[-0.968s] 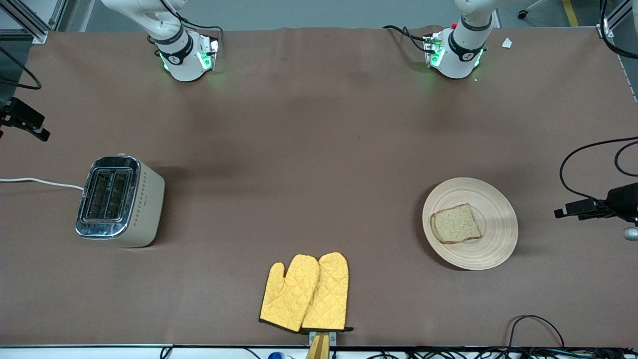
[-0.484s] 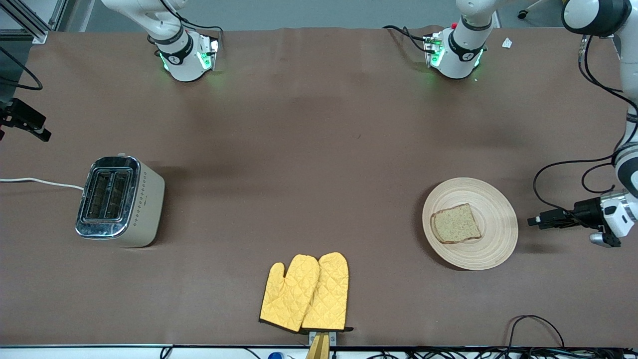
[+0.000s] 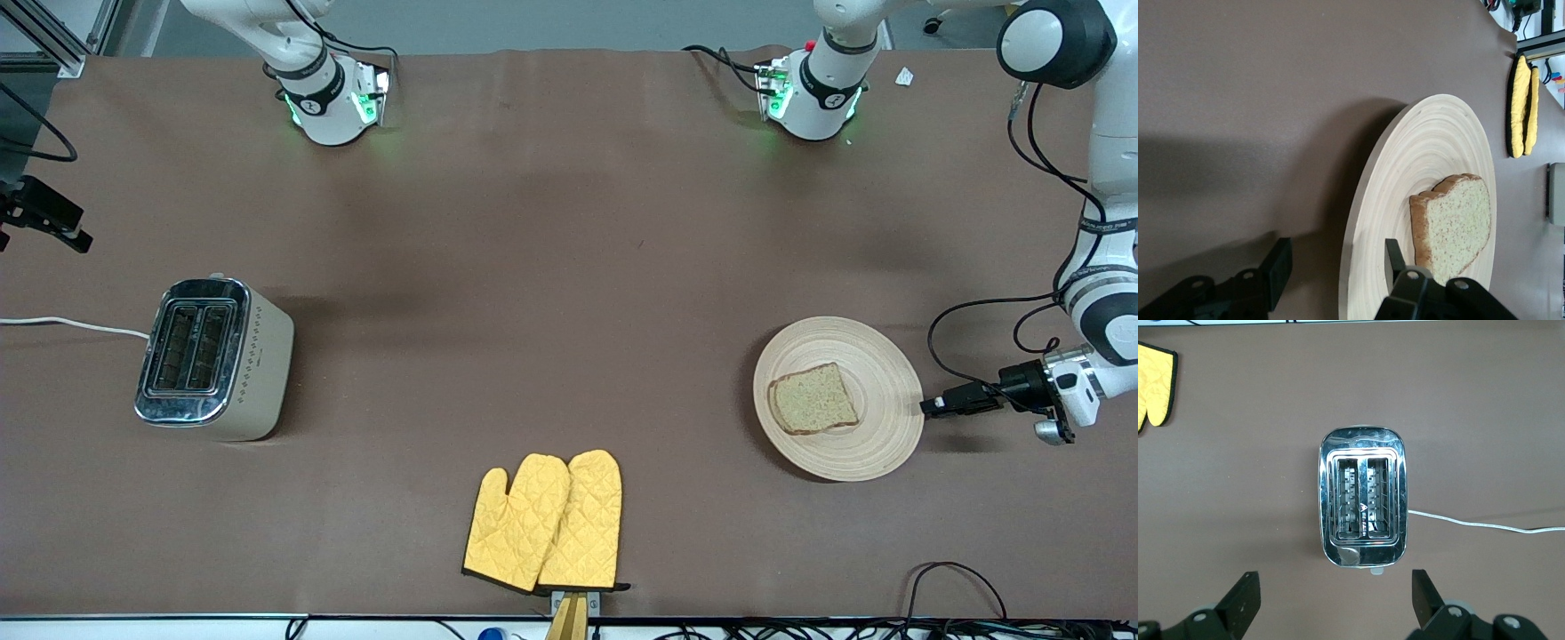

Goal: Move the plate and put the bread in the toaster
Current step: 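Reach the left gripper to the wooden plate rim and grip it, then slide the wooden plate with the left gripper toward the table middle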

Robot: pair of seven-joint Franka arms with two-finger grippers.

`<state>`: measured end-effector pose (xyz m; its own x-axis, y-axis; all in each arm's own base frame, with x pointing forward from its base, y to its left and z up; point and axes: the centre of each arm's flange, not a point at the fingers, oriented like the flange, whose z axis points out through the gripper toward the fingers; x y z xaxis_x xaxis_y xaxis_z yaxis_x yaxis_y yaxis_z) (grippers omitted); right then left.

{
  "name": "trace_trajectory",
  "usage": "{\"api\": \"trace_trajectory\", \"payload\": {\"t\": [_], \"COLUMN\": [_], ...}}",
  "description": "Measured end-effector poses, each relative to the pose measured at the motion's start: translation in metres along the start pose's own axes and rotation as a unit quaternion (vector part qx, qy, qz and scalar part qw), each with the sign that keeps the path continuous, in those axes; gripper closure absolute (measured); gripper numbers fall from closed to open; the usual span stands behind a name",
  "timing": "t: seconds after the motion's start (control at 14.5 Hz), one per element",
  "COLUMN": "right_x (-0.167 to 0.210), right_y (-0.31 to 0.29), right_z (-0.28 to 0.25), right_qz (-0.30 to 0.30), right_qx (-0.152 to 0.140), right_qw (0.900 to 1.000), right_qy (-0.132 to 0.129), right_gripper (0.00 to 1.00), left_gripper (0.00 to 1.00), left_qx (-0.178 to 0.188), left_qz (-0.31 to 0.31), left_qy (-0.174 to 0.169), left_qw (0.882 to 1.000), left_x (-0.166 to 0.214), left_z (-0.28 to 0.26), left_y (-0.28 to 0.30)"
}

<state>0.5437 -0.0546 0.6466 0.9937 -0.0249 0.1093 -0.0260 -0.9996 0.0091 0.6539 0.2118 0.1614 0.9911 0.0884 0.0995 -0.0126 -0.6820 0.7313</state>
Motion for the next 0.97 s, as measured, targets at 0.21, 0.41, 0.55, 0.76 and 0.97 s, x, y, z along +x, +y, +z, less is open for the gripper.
{"api": "trace_trajectory", "payload": {"t": [0.21,0.41,0.55,0.76,0.97], "right_x": [0.000,0.000,0.000,0.000,0.000], "right_y": [0.000,0.000,0.000,0.000,0.001], "right_z": [0.000,0.001,0.001,0.001,0.002], "right_qz": [0.000,0.000,0.000,0.000,0.001], "right_qx": [0.000,0.000,0.000,0.000,0.000], "right_qw": [1.000,1.000,1.000,1.000,1.000], "right_qy": [0.000,-0.001,-0.001,-0.001,-0.001], "right_gripper": [0.00,0.00,0.00,0.00,0.00], "left_gripper": [0.47,0.63,0.86,0.90,0.90], "left_qx": [-0.023,-0.042,-0.047,-0.069,-0.088], "left_qz": [-0.006,-0.006,0.012,0.027,0.050], "left_qy": [-0.020,-0.038,-0.039,-0.038,-0.057], "left_qw": [1.000,0.998,0.998,0.997,0.993], "left_x": [-0.007,-0.012,-0.013,-0.010,-0.007], "left_z": [0.011,0.018,0.019,0.015,0.027], "left_y": [-0.003,-0.001,-0.001,0.005,0.022]}}
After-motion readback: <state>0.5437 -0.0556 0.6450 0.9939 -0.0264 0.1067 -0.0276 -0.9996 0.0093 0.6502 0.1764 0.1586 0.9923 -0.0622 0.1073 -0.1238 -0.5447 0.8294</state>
